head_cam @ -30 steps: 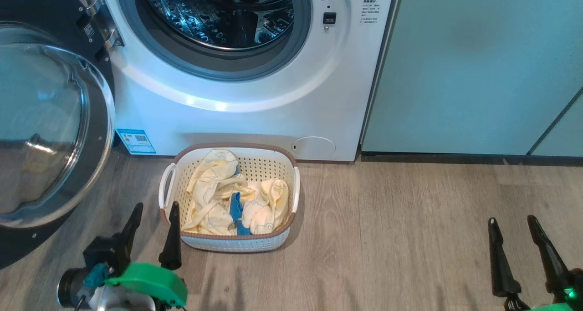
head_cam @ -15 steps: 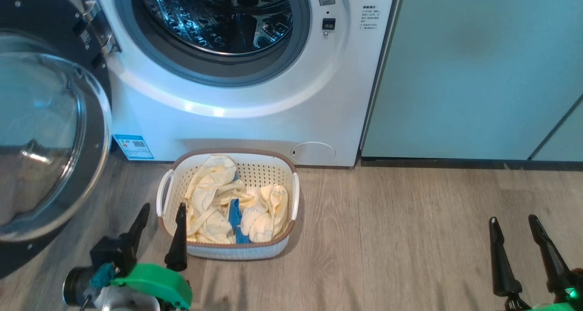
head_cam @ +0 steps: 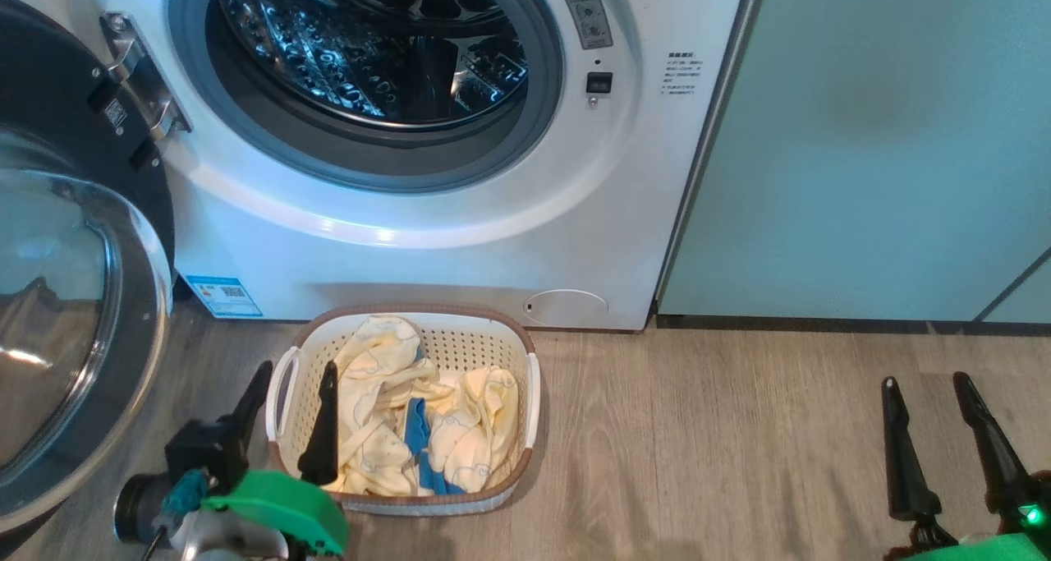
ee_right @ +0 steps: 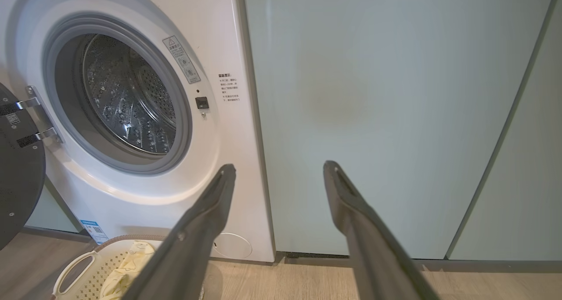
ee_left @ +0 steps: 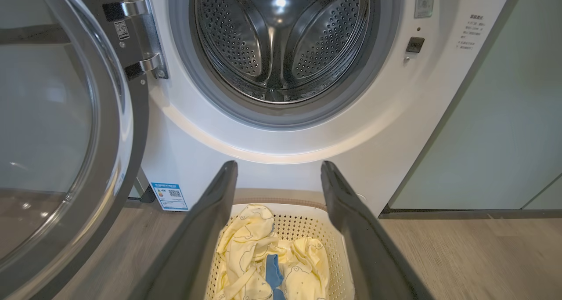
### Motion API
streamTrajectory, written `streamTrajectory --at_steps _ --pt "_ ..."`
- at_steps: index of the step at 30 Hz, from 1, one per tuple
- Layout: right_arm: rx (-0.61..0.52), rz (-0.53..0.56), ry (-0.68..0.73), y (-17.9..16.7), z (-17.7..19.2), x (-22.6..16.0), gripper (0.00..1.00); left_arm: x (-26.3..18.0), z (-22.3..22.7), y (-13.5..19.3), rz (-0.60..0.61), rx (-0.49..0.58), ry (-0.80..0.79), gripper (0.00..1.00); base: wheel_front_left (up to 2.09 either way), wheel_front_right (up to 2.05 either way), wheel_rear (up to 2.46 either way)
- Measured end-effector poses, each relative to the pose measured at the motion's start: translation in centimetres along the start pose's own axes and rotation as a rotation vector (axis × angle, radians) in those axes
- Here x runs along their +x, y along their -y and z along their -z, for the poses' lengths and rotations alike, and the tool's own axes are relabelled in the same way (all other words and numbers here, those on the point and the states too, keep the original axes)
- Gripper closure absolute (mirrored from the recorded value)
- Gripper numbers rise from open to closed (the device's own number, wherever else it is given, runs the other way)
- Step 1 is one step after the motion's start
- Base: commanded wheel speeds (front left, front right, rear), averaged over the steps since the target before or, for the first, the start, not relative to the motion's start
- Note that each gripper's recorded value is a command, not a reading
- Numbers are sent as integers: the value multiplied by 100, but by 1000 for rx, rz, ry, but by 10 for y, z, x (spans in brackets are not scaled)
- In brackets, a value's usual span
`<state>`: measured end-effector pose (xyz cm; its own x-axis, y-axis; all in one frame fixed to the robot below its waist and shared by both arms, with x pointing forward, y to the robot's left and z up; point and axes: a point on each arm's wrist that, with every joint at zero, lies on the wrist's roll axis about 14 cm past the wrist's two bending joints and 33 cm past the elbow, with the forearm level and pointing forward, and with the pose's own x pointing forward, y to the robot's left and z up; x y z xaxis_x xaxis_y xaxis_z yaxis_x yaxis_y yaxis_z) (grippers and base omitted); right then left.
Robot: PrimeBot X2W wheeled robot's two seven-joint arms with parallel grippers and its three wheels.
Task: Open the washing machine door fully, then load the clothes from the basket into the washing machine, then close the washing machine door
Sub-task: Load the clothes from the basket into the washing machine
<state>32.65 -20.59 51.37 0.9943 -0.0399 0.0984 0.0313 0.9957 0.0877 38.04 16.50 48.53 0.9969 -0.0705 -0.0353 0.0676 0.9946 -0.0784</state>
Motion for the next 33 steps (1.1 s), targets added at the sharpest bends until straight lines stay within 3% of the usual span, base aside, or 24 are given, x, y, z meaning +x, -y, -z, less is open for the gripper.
streamTrajectory --at_steps 33 --pt "-1 2 -32 0 10 3 0 8 24 14 46 -25 -76 0 2 -2 0"
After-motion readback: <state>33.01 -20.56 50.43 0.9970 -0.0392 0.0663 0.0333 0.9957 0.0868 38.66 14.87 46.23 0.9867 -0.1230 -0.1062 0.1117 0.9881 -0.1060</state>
